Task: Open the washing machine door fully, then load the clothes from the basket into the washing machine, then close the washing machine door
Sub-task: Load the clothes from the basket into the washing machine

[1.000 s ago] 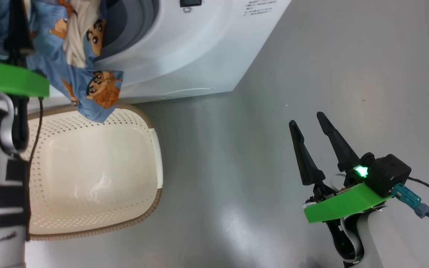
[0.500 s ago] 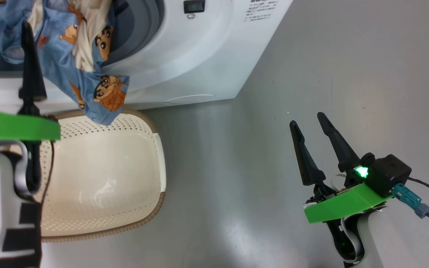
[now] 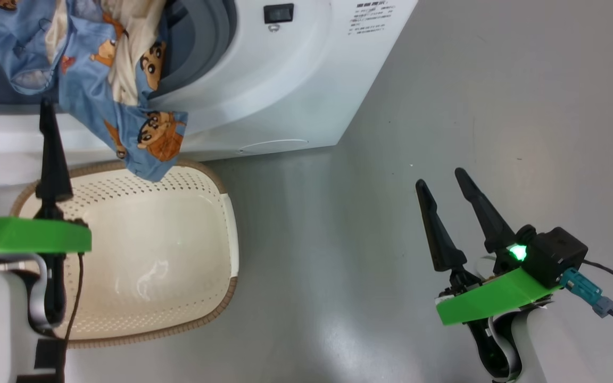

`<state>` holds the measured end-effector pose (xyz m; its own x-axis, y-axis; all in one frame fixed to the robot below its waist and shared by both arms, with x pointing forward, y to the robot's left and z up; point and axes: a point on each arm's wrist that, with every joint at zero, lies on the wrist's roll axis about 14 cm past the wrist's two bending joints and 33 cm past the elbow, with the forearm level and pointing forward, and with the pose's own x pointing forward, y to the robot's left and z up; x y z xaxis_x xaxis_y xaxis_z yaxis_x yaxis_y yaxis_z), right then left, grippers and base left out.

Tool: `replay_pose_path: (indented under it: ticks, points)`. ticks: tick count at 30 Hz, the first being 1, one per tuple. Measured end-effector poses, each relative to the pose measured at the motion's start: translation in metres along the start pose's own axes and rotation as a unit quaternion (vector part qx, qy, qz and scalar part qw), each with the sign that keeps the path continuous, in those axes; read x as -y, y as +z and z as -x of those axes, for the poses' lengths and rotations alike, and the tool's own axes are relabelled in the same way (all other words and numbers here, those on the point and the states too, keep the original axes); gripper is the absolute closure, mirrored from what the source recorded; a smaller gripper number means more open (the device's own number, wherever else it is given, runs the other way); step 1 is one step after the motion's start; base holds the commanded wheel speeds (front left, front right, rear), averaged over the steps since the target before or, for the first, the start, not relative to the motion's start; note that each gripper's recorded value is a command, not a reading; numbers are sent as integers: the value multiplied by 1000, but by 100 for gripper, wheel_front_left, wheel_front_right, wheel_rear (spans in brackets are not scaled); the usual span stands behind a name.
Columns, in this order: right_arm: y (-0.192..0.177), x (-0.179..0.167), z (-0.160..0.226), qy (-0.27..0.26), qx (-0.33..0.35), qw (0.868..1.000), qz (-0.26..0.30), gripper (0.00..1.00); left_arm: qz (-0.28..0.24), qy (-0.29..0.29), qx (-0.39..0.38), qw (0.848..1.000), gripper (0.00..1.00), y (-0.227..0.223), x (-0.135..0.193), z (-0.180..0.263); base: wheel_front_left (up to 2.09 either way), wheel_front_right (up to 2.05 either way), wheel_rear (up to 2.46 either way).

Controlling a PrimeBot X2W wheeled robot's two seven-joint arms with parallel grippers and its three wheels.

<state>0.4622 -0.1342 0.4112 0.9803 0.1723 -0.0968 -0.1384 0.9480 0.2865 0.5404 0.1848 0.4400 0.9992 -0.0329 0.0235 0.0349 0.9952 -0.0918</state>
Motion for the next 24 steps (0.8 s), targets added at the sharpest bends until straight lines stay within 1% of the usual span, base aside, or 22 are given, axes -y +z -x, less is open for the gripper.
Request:
replay_pose_path:
  ticks: [12, 24]
  points:
    - [3, -2, 2, 2, 3, 1000, 4, 0, 15, 30, -30, 999, 0, -17, -8, 31, 0, 0, 0]
    - [2, -2, 2, 2, 2, 1000, 4, 0, 14, 52, -62, 997, 0, -35, -18, 55, 0, 0, 0]
